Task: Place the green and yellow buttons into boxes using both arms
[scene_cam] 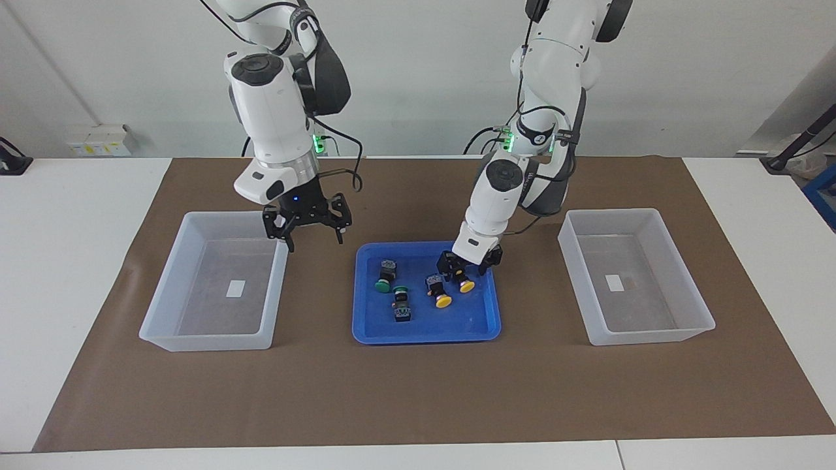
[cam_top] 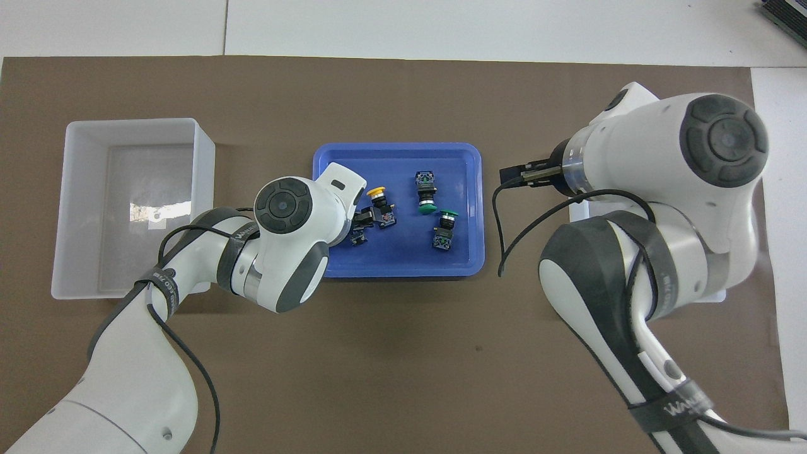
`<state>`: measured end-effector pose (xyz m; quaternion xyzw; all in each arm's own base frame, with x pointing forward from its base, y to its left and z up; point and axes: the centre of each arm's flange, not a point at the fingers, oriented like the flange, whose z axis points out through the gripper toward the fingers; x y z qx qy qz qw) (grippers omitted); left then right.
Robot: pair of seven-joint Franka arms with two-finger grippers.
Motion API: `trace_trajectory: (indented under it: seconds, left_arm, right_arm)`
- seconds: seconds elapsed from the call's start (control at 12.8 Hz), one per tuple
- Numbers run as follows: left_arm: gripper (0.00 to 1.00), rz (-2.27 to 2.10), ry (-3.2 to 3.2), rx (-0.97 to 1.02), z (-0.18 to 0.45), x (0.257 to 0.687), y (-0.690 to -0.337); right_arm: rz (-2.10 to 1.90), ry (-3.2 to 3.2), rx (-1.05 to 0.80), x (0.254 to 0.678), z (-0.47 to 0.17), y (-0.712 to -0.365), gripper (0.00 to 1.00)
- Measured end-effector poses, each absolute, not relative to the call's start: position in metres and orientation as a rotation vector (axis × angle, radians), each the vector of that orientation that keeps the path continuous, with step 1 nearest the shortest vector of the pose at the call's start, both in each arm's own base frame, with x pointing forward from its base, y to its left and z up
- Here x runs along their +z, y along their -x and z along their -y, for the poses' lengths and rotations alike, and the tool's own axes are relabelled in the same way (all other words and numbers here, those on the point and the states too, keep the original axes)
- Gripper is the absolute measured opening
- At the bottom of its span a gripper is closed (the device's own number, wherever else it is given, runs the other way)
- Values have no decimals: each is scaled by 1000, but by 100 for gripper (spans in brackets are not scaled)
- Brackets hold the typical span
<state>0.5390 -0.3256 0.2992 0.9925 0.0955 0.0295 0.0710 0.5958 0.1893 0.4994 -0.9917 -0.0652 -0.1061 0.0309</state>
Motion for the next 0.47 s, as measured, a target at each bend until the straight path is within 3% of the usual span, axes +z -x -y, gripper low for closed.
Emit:
trace_trajectory:
  seconds: [0.16, 0.23, 0.39, 0.47]
  left_arm:
    - [96, -332, -2981, 79, 329, 296, -535]
    - [88, -352, -2979, 77, 331, 296, -534]
    - [57, -403, -2972, 77, 330, 297, -535]
    - [49, -418, -2970, 77, 329, 297, -535]
  right_arm:
    - [193, 3044, -336, 480, -216, -598, 100]
    - [189, 3038, -342, 471, -225, -599, 100]
    - [193, 3037, -337, 453, -233, -603, 100]
    - [194, 3037, -333, 443, -239, -605, 100]
